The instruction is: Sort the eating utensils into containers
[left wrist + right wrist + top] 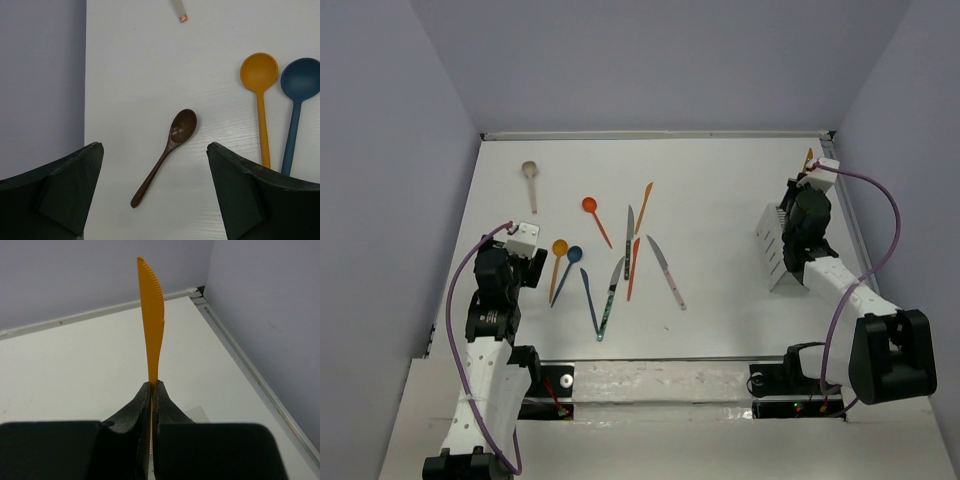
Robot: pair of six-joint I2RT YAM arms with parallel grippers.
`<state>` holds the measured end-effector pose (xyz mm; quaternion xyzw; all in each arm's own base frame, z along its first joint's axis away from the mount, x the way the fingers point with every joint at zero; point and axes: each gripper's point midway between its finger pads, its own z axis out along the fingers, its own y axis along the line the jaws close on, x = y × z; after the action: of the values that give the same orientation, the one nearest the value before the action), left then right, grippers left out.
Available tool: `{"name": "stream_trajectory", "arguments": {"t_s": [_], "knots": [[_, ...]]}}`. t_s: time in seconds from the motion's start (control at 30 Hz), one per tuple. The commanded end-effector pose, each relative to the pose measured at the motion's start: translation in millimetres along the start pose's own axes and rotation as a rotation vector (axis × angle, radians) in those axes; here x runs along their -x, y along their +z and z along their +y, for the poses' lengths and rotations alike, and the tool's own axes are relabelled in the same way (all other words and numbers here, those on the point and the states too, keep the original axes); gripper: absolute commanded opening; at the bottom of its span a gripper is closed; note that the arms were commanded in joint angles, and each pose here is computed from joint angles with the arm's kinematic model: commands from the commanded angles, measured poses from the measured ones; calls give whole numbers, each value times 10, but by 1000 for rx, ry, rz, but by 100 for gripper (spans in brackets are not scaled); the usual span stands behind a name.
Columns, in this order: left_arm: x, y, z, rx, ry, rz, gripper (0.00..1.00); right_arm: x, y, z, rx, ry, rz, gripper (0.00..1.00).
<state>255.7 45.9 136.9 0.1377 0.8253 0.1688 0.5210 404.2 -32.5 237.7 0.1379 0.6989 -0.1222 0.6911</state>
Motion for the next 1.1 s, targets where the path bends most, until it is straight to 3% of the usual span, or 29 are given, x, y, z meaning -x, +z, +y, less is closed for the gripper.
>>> {"name": "stream_trajectory", "arguments": {"t_s": [0.0, 0.2, 0.3, 0.33, 0.43, 0.6, 0.73, 0.8, 0.9, 0.93, 1.03, 1.07], "knots": [[55, -1, 29, 12, -9, -27, 99, -99, 9, -33, -15, 65, -35, 0], [52, -9, 31, 14, -9, -28, 99, -466, 17, -10, -4, 25, 46, 0], [46, -12, 33, 16, -10, -27, 99, -426, -26, 22, 22, 45, 44, 29], [54, -13, 32, 15, -10, -29, 99, -351, -52, 34, 36, 50, 31, 47], [47, -13, 28, 13, -10, -30, 99, -234, -102, 62, 64, 50, 34, 60], [59, -16, 18, 8, -8, -36, 99, 475, -254, 120, 118, 148, -28, 64], [63, -15, 18, 8, -9, -39, 99, 815, -564, 528, 307, 238, 53, 64], [60, -13, 17, 8, -9, -39, 99, 878, -720, 797, 405, 253, 101, 65], [46, -13, 11, 6, -6, -36, 99, 618, -1115, 1448, 624, 153, 290, 67], [49, -12, 7, 4, -6, -38, 99, 353, -1327, 1766, 709, 78, 408, 68], [13, -4, -5, 0, 3, -26, 99, -153, -1587, 2085, 753, -64, 604, 68], [-6, 4, -12, -3, 4, -17, 99, -563, -1758, 2186, 752, -166, 733, 68]]}}
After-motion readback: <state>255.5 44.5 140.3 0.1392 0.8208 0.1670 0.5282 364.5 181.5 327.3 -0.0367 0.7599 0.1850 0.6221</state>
